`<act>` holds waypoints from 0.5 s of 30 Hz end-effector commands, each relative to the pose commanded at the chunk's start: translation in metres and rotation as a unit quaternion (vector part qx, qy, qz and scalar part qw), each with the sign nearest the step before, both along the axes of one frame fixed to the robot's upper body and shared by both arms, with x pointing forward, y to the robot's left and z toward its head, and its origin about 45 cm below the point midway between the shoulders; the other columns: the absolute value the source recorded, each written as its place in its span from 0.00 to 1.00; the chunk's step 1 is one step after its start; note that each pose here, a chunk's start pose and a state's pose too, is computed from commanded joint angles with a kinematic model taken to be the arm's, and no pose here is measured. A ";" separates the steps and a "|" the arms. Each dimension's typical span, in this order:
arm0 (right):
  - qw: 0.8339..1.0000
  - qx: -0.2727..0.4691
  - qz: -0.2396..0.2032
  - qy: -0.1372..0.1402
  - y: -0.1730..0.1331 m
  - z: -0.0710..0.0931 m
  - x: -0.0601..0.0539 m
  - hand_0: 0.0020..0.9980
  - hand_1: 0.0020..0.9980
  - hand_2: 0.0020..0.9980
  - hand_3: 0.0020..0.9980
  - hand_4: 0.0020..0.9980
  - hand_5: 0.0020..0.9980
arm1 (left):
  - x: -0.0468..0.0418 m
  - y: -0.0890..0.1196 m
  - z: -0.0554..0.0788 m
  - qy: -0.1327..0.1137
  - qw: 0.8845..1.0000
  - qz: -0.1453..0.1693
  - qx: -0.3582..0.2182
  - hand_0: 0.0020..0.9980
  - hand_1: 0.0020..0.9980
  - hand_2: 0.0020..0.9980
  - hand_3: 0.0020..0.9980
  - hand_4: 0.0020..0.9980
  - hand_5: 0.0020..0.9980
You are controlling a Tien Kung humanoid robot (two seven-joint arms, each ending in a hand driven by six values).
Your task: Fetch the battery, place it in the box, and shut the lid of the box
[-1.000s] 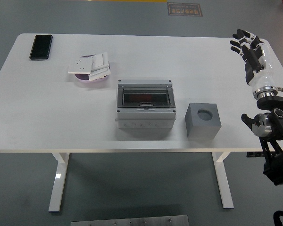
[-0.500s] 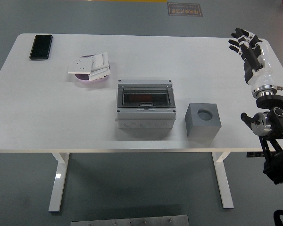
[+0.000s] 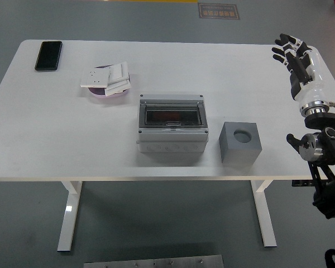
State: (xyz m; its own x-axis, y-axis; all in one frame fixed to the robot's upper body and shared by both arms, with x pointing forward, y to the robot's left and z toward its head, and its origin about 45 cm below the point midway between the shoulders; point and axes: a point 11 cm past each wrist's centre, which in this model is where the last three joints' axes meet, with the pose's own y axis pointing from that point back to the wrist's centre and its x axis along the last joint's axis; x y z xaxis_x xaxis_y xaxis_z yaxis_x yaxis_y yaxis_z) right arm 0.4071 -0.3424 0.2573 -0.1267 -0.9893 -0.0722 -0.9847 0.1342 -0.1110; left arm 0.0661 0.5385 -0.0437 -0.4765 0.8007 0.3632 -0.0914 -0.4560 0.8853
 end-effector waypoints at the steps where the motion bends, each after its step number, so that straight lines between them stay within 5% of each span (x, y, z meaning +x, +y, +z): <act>1: 1.000 0.000 0.000 0.000 0.000 0.000 0.000 0.77 0.71 0.71 0.69 0.78 0.49 | -0.0002 0.000 0.000 0.000 1.000 0.000 0.000 0.58 0.74 0.65 0.60 0.71 0.25; 15: 1.000 -0.004 0.003 0.000 0.000 0.002 0.001 0.77 0.71 0.71 0.69 0.78 0.50 | 0.0014 0.000 0.000 -0.002 1.000 0.000 0.000 0.58 0.74 0.65 0.60 0.71 0.25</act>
